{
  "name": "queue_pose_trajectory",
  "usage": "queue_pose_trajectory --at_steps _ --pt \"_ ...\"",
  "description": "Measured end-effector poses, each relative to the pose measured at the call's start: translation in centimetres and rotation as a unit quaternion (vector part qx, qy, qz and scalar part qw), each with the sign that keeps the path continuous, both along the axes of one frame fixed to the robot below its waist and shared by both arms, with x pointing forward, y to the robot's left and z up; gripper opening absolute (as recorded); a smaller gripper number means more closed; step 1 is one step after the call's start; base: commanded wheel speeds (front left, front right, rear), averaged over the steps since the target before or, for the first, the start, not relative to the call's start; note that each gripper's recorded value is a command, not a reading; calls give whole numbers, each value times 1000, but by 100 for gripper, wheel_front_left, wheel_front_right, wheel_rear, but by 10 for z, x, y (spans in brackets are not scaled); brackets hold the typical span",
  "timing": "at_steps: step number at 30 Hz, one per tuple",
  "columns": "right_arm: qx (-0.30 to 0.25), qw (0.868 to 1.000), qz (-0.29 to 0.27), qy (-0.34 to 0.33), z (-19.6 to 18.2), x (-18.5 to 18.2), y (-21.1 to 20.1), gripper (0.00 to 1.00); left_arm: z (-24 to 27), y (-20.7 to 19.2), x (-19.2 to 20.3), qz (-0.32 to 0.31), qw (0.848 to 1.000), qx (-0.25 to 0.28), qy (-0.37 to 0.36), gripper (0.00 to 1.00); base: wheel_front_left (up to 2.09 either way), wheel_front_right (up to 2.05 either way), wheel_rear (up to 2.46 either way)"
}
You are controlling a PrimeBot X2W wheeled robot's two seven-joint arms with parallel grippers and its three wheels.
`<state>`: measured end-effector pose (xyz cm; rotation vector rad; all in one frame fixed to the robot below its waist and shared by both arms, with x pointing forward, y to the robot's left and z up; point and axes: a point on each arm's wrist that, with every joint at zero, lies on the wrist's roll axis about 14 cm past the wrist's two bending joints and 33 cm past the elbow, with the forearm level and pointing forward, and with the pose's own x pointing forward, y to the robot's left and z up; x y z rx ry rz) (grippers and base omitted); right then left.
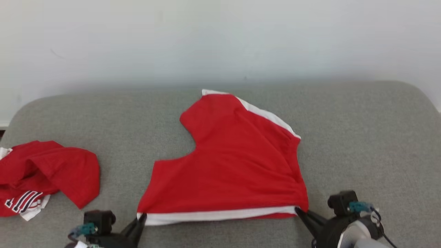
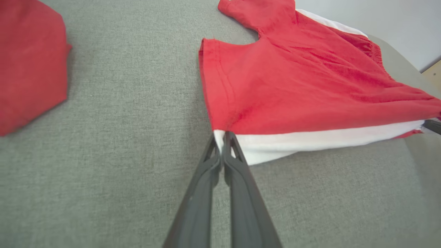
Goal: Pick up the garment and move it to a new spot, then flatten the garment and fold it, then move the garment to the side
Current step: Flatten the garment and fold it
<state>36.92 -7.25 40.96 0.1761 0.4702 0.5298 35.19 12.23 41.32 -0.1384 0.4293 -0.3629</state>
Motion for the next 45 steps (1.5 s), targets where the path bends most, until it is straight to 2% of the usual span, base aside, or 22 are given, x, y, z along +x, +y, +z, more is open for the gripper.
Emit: queue_pose_trajectory --at_steps 7,28,38,42,44,45 --pt "8 1000 2 -5 5 -15 8 0 -13 6 -35 12 1000 -3 21 0 0 0 0" --pt "10 1000 -13 8 5 -25 10 0 -7 7 -26 20 1000 -11 16 0 0 0 0" --pt "-14 1000 4 11 22 8 19 0 4 8 6 17 1000 -3 -3 0 0 0 0" --pt "-39 998 34 40 20 17 26 0 11 6 24 -9 1000 16 4 0 0 0 0" --pt "-53 995 58 61 23 29 32 0 24 -3 40 -38 999 -18 22 0 0 0 0" --pt "-64 993 66 68 29 40 35 0 30 -7 49 -59 998 -17 30 0 0 0 0"
